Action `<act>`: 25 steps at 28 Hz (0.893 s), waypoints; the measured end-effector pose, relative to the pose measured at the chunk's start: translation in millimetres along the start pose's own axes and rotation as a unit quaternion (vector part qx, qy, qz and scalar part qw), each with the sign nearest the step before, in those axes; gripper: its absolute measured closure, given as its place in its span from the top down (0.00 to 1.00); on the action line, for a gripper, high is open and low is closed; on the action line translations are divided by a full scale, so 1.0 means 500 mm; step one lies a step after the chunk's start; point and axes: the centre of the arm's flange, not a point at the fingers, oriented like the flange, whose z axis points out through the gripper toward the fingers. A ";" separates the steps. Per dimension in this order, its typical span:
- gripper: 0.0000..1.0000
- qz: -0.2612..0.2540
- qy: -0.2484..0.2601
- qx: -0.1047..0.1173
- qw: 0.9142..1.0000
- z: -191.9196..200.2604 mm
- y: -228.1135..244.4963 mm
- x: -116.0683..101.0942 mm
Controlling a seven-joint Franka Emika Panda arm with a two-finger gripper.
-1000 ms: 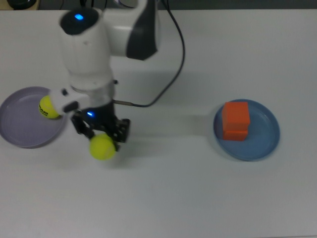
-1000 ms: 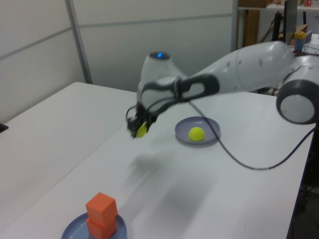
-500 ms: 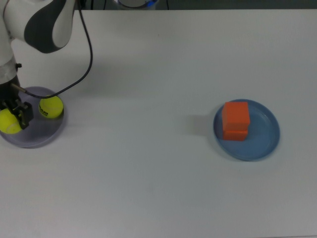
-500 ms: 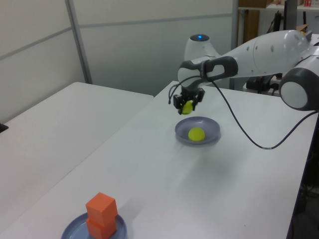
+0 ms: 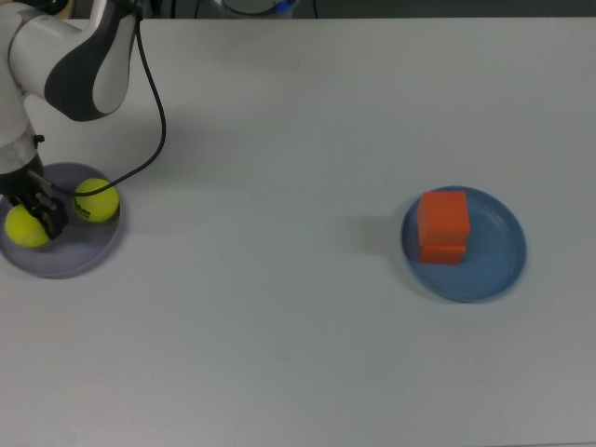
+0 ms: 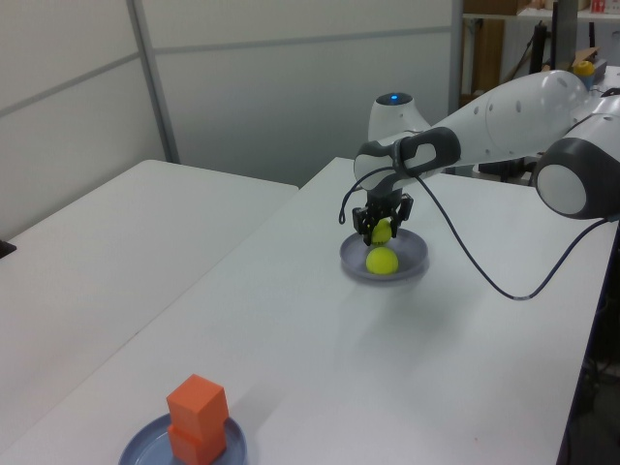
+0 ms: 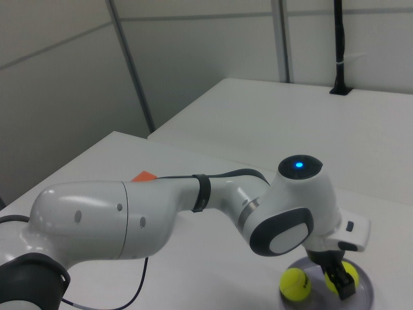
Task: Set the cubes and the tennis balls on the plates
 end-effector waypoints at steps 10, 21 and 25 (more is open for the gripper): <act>0.90 -0.022 -0.049 -0.002 0.999 -0.013 -0.008 -0.021; 1.00 -0.053 -0.040 0.041 0.997 -0.307 -0.073 -0.054; 1.00 -0.084 -0.046 0.059 0.994 -0.406 -0.131 -0.101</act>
